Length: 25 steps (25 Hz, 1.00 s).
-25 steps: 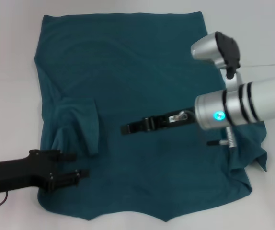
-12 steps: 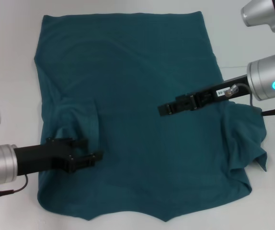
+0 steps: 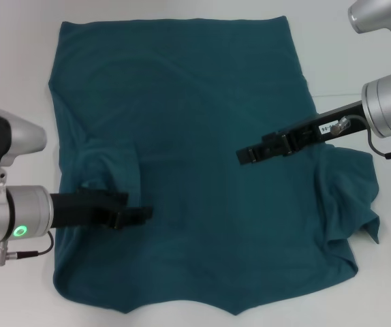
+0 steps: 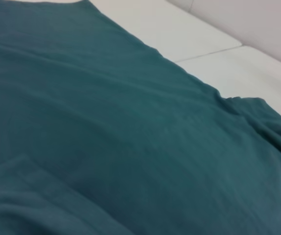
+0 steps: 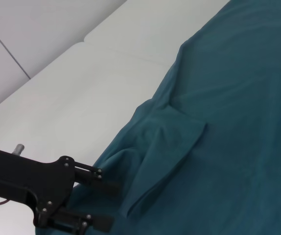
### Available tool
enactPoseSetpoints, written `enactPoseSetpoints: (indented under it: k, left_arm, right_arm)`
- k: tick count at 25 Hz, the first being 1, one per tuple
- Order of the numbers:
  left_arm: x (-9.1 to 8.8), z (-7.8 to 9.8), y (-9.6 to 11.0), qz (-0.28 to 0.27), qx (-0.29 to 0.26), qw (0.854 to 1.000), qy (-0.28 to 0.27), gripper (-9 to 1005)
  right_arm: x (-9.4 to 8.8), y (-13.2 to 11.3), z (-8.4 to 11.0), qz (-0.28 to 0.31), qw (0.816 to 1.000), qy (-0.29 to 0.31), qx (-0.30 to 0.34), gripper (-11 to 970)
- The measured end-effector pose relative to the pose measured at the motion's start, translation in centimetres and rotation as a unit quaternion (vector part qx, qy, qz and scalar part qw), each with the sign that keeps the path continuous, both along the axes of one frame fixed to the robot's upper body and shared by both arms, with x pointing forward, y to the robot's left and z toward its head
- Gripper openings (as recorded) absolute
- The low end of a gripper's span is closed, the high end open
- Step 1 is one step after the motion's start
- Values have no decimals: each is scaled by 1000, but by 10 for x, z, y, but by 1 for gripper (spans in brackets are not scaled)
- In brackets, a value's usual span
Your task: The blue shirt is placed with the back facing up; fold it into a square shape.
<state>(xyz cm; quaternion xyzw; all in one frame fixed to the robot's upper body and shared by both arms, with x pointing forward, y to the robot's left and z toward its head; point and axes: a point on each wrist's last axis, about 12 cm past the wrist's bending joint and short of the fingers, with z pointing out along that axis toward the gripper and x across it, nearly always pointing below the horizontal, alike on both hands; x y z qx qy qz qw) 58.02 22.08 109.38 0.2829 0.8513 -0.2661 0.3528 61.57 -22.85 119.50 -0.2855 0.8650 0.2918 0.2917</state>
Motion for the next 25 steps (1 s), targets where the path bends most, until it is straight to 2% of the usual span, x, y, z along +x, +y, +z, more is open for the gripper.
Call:
enactPoseSetpoints:
  k: [6,11,16,25]
  left_arm:
    - [8,3,-8,41,30,998,39,682]
    - [9,2,-15,41,48,997,43,716]
    - [10,0,-22,43,60,997,37,802]
    - [13,-3,-31,47,76,995,36,803]
  right_arm:
    - [0,-1,-1,-3,1000,0,-1,842]
    - [0,0,0,-2,1000,-2,0,840]
    - [0,2,0,1,1000,-4,1,840]
    - [0,1,-2,-4,1000,-6,2,841]
